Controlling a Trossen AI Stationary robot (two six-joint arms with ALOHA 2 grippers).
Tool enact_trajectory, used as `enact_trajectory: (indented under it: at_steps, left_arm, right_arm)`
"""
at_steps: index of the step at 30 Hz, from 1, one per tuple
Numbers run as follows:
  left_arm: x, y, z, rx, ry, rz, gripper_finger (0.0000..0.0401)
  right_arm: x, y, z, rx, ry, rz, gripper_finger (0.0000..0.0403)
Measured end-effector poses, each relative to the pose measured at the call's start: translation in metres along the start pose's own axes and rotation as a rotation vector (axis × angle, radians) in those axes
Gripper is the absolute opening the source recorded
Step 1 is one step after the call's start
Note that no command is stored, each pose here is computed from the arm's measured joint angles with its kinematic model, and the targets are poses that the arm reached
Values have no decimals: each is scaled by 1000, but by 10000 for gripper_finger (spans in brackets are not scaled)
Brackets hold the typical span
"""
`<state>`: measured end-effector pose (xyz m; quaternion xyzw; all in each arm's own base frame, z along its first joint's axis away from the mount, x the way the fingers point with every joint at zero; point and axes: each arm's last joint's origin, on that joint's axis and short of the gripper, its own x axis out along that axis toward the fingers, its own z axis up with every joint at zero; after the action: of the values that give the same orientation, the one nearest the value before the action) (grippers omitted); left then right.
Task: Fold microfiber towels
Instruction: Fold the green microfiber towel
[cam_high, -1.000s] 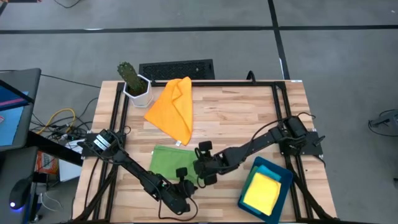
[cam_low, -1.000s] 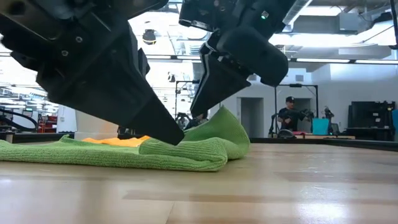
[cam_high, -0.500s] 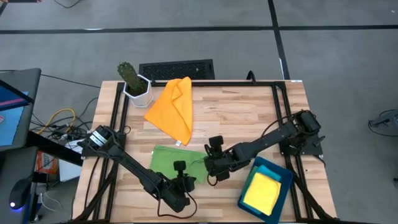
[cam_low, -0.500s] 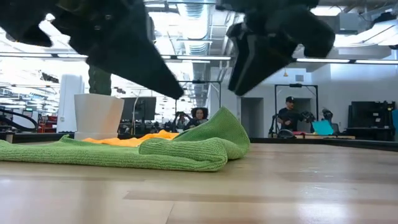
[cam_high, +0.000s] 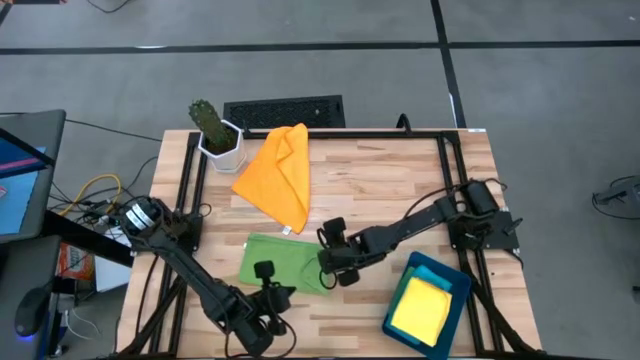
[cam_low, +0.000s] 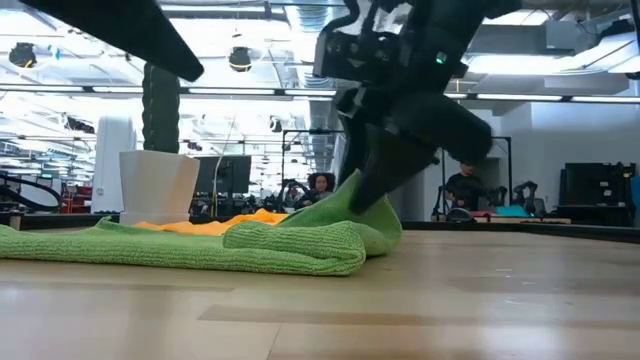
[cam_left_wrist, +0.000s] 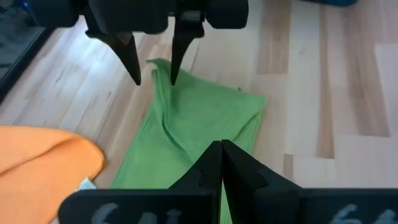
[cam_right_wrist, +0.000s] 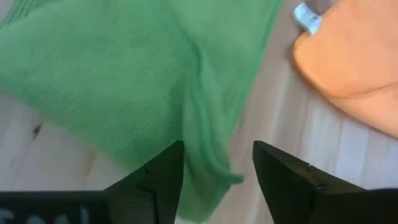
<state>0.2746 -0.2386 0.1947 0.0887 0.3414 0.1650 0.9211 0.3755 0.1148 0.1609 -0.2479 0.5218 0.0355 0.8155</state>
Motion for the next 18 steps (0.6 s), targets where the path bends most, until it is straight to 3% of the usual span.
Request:
enact_trajectory:
  at_steps: [4, 13, 18]
  left_arm:
    - [-1, 1, -3, 3, 11, 15, 2]
    - [-1, 3, -6, 4, 38, 26, 2]
    - [-2, 3, -6, 6, 50, 20, 2]
  right_arm:
    - [-1, -2, 1, 8, -11, -5, 172]
    - [-2, -1, 2, -31, -24, 4, 20]
    - [-8, 6, 11, -62, -99, -12, 26]
